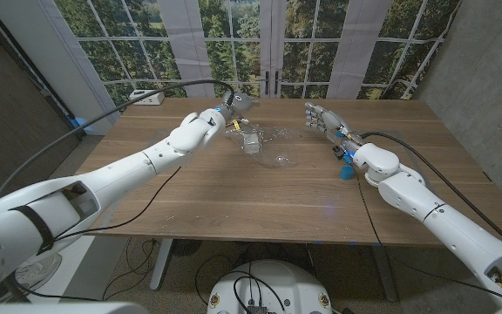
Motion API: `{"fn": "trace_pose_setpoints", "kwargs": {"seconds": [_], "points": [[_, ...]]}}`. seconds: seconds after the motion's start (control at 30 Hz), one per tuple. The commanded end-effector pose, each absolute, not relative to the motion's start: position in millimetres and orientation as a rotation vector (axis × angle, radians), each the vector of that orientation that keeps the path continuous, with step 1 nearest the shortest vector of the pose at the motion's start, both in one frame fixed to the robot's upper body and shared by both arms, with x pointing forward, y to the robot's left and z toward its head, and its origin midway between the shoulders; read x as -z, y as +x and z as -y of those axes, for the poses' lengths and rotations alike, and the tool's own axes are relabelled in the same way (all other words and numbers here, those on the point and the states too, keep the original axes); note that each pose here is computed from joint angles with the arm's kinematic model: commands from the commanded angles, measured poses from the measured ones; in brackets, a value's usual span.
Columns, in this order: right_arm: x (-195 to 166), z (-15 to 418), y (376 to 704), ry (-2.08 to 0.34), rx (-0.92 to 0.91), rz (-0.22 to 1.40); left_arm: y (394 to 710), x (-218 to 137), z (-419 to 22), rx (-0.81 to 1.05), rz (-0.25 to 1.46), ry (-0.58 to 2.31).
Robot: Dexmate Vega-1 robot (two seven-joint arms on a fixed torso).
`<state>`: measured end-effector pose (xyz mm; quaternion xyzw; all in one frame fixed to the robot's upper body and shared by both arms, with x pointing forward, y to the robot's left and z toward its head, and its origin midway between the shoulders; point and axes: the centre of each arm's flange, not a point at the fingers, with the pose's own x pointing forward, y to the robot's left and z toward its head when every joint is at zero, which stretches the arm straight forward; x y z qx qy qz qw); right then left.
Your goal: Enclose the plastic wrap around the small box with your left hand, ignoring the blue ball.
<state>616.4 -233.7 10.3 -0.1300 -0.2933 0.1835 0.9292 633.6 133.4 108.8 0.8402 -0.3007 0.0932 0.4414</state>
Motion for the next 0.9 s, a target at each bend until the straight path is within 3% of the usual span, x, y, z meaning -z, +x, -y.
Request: {"fn": "trace_pose_setpoints", "kwargs": {"seconds": [0.03,0.3,0.57,0.7,0.9], "points": [[-11,233,614,-0.273,-0.381,0.603,627,-129,-142,-0.096,0.627,2.144],[-8,235,611,-0.261,-0.376,0.602,619,-136,-148,-0.093,0.605,2.178],[-5,236,609,-0.269,-0.371,0.594,604,-130,-174,-0.21,0.926,1.721],[-4,236,608,-0.267,-0.368,0.595,602,-124,-185,-0.131,0.962,1.482],[-5,235,609,-0.264,-0.375,0.6,607,-111,-188,-0.191,0.921,1.374]]}}
